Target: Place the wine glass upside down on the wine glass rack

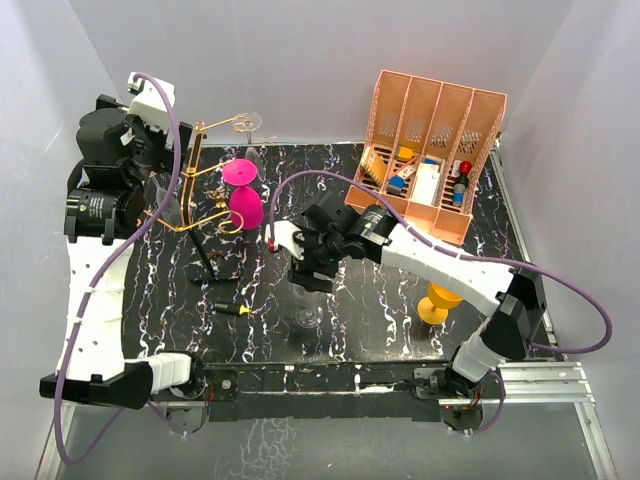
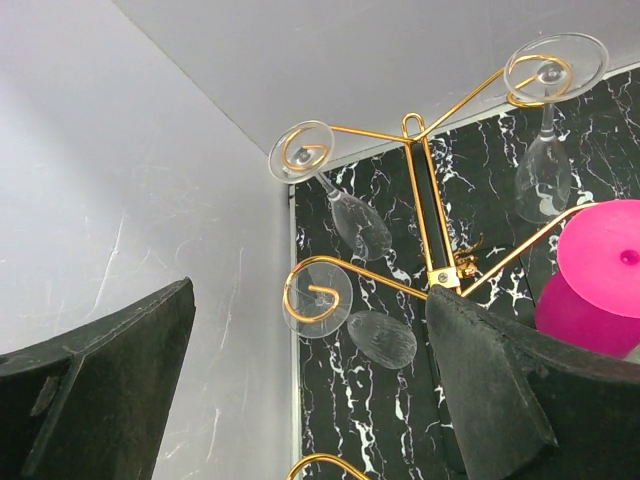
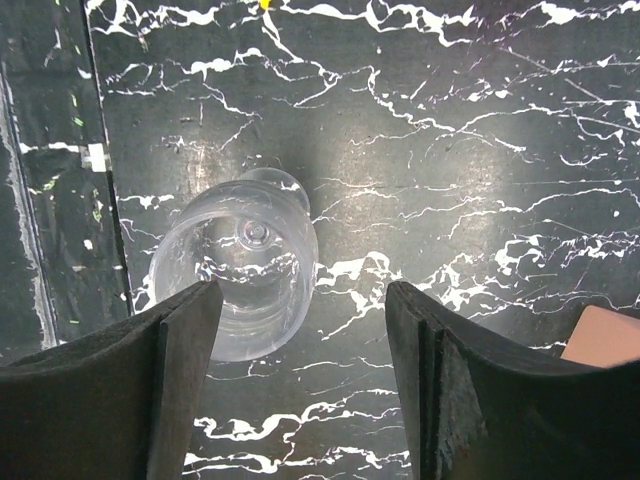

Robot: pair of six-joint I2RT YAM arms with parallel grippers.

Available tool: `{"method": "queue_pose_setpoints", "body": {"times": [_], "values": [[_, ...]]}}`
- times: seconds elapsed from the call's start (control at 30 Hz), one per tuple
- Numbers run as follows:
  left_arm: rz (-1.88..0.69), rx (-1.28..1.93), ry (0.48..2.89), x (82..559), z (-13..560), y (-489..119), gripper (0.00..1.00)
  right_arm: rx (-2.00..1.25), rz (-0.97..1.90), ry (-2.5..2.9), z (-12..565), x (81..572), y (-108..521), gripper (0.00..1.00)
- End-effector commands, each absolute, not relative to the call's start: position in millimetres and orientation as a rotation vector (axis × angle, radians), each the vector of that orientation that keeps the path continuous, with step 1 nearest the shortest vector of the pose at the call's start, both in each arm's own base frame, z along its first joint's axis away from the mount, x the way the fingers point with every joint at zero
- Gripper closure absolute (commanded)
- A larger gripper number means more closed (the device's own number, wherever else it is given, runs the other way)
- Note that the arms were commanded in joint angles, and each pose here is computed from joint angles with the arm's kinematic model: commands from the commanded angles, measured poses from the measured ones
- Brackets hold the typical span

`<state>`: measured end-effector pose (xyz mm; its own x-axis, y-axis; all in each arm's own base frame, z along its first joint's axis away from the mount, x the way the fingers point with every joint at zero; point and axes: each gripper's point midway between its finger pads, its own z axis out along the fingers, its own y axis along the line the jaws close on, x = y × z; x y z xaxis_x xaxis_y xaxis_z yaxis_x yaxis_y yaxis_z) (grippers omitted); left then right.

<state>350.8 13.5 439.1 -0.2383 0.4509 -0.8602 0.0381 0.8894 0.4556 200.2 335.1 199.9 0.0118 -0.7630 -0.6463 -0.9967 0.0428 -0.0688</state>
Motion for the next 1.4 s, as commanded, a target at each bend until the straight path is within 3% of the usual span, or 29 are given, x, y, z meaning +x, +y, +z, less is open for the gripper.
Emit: {"method": "queue_pose_setpoints", "body": {"times": [0.0,0.6,0.83,1.07,1.37], "values": [[0.41,0.347,1.739,345.7,452.4,16.7,0.03,-1.748,0.506,1.746,217.7,212.1,346.2,0.3],[0.406,0.343,1.766,348.8,443.3,16.9,0.03,-1.812,0.513,1.778,201.5,206.4,352.6,0.7],[0.373,0.352,1.772,349.5,439.3,12.1,0.03,-1.81,0.499,1.73,206.4,209.8,354.0,0.92],[0.314,0.385,1.784,353.0,431.2,1.8,0.03,-1.687,0.456,1.623,254.8,226.1,348.9,0.92],[0.161,0.39,1.764,349.5,431.1,-15.7,0.03,-1.42,0.4,1.525,334.4,282.5,305.7,0.92]]}}
